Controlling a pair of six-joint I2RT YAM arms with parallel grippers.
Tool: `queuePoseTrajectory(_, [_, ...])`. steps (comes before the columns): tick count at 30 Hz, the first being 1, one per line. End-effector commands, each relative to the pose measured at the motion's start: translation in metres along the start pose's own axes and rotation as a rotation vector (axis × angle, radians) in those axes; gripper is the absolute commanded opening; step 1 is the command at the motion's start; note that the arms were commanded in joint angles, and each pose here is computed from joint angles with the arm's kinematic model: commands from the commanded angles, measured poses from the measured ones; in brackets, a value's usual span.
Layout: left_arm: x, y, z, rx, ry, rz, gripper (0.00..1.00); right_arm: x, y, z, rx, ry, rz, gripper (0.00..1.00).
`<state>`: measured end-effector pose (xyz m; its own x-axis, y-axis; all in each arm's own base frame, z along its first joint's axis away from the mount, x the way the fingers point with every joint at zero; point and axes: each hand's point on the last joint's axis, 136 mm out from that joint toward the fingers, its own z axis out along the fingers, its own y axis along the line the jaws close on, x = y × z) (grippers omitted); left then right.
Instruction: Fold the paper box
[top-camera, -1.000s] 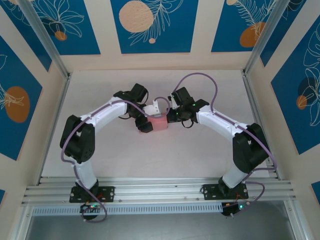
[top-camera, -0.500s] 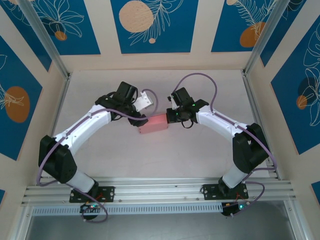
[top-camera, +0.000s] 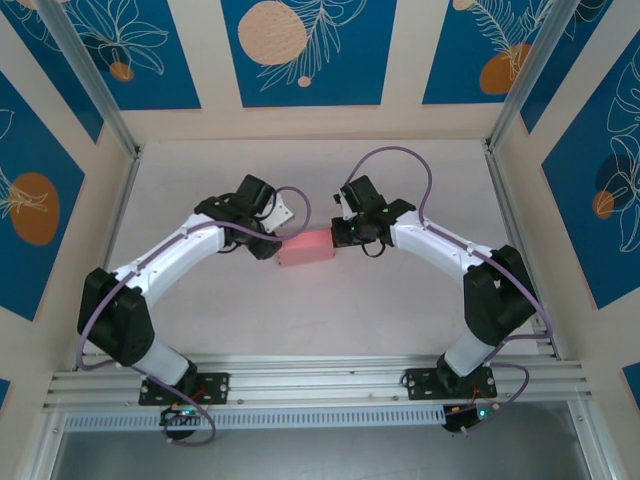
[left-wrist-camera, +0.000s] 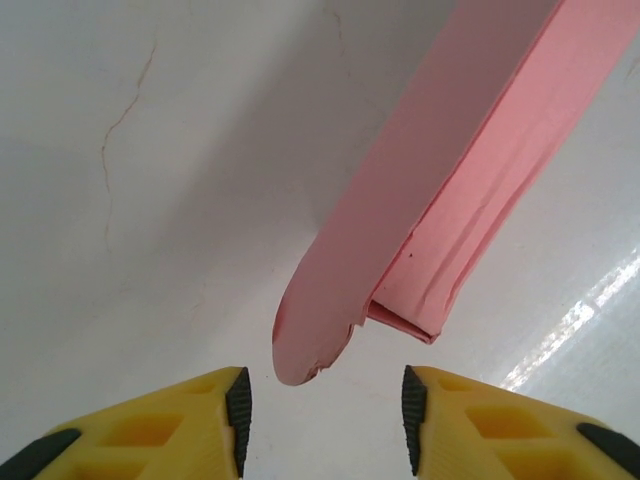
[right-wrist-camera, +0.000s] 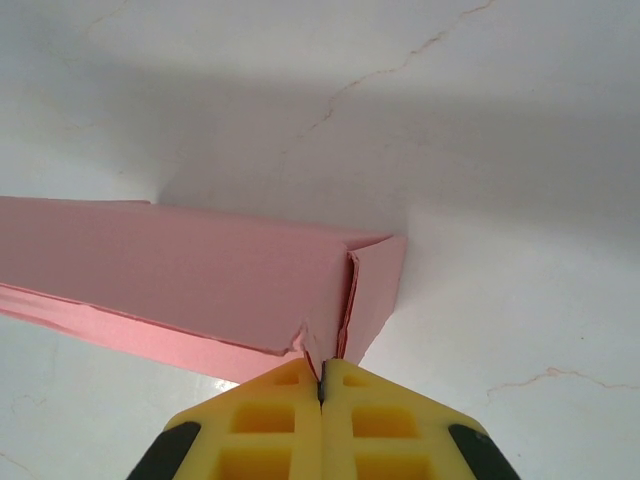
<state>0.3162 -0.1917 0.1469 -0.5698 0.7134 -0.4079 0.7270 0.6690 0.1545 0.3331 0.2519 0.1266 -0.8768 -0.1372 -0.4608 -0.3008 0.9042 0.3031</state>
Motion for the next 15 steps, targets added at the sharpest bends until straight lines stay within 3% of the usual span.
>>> queuePoseTrajectory(1, [-0.002, 0.001, 0.008, 0.005, 0.008, -0.034, 0.42, 0.010, -0.003, 0.005, 0.026, 0.056, 0.002, 0.00])
queuePoseTrajectory(7, [-0.001, 0.002, 0.013, 0.002, 0.039, -0.072, 0.36, 0.009, -0.002, 0.005, 0.021, 0.054, 0.000, 0.00])
queuePoseTrajectory(11, [-0.009, 0.001, 0.012, 0.014, 0.013, -0.104, 0.25, 0.009, -0.001, 0.007, 0.019, 0.057, -0.004, 0.00])
queuePoseTrajectory(15, [-0.018, -0.004, 0.009, 0.060, -0.017, -0.134, 0.21, 0.009, -0.001, 0.008, 0.019, 0.060, -0.006, 0.00])
